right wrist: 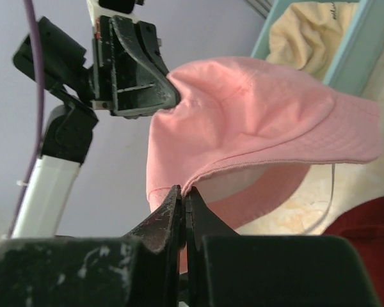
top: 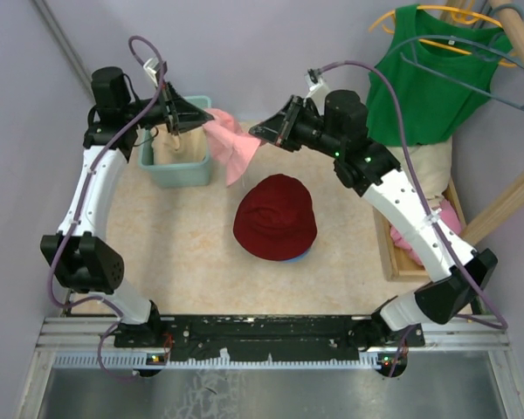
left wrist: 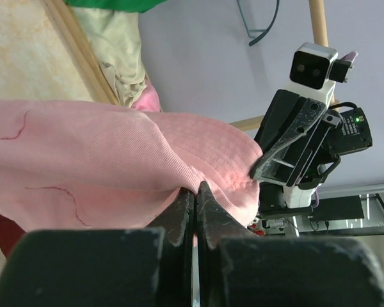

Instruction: Stack the hats

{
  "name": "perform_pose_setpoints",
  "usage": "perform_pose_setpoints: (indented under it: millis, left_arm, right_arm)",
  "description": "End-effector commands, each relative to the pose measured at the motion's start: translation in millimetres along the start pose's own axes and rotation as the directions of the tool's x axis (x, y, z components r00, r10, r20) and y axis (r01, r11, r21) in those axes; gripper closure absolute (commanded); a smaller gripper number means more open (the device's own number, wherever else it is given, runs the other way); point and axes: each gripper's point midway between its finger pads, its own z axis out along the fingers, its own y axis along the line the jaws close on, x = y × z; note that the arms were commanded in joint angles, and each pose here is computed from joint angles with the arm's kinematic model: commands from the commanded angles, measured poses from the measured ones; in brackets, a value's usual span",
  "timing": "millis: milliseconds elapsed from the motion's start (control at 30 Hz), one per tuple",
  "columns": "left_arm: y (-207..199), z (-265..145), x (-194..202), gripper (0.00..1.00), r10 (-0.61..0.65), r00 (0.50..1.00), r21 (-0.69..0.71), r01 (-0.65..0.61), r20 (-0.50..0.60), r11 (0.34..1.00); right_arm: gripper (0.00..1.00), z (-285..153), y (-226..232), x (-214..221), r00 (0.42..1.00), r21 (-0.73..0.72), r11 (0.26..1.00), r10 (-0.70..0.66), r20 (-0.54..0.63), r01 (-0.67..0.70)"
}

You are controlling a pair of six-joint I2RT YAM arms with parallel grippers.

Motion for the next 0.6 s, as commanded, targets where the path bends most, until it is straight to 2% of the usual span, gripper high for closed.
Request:
perform_pose_setpoints:
  millis: [0, 567]
  left_arm:
    - [4, 6, 11, 1.0, 0.029, 0.999, 0.001, -0.029, -0.029, 1.0]
    - [8, 26, 56, 1.0, -0.03, 0.988, -0.031, 0.026, -0.151, 0.999]
  right_arm:
    - [1.0, -24, -1, 4, 0.996, 0.031, 0.995, -0.092, 0.017, 0.092]
    - [1.0, -76, -35, 28, 0.991, 0.195, 0.971, -0.134, -0.021, 0.135]
